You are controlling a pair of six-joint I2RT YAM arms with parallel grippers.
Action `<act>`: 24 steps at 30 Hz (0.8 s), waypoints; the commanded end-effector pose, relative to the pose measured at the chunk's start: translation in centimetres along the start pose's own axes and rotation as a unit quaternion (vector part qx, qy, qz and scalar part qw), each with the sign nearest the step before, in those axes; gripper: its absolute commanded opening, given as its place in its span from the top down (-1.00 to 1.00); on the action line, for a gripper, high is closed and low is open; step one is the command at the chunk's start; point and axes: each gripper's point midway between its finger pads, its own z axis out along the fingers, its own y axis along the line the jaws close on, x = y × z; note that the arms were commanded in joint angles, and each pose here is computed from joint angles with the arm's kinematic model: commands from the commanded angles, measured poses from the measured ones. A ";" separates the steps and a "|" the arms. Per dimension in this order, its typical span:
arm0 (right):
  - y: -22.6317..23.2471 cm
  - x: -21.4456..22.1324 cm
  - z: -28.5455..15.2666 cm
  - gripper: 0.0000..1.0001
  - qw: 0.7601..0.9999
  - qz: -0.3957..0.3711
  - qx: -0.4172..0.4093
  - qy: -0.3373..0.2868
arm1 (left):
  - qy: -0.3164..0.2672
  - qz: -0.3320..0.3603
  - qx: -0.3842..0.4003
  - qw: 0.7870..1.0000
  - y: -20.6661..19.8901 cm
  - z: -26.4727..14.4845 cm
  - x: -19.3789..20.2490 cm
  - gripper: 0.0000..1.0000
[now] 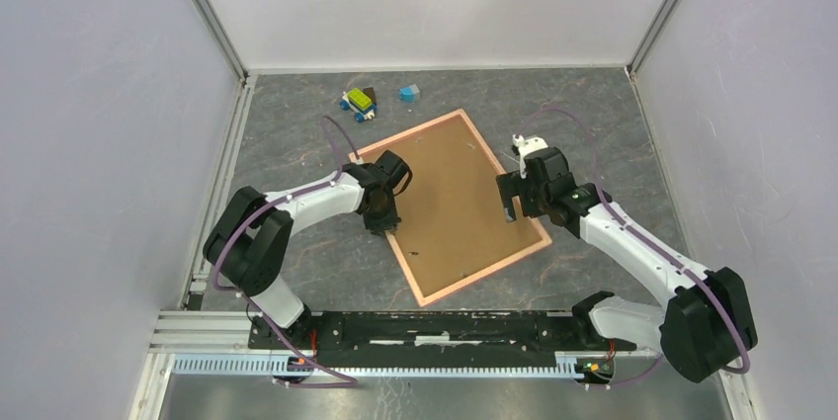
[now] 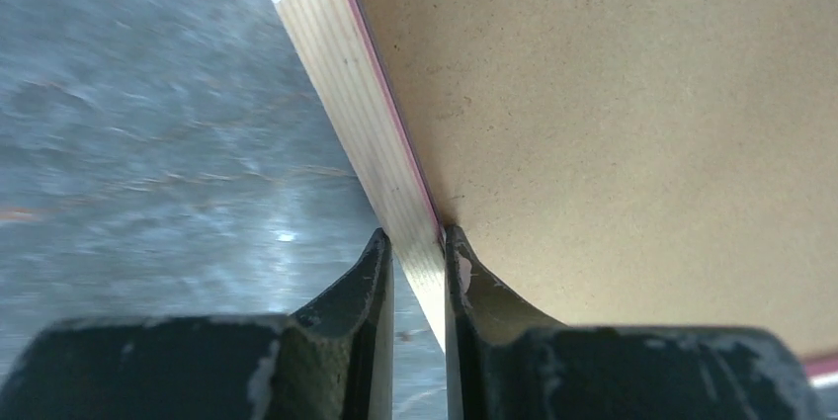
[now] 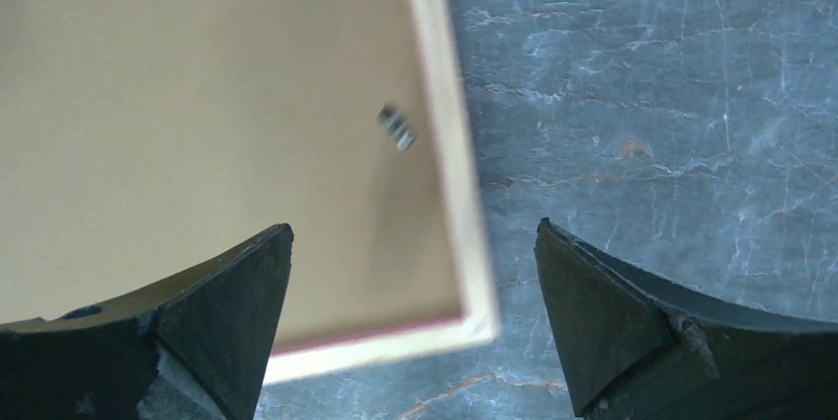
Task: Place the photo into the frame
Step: Adjust the photo frame at the center of the board, then install the photo frame at the center of the board.
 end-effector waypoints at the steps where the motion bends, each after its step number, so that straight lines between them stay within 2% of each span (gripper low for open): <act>1: 0.7 -0.3 0.7 -0.96 0.999 0.018 -0.032 0.000 | 0.012 0.213 -0.132 0.968 8.0 -1.0 -0.6 0.96; 5: 2.3 1.1 1.7 -0.82 0.996 -0.011 -0.077 0.037 | 0.012 0.223 -0.129 0.966 8.3 -1.1 -1.7 0.96; 12: 2.4 4.0 2.9 -0.72 0.994 -0.026 -0.036 0.099 | 0.011 0.196 -0.112 0.974 8.6 -0.9 -2.7 0.96; 17: 3.6 4.9 3.7 -0.59 0.993 0.029 -0.021 0.115 | 0.024 0.192 -0.105 0.975 8.3 -0.5 -2.3 0.96; 24: 5.6 4.8 3.3 -0.60 0.993 0.060 -0.033 0.101 | 0.028 0.189 -0.096 0.977 8.0 -0.4 -2.0 0.96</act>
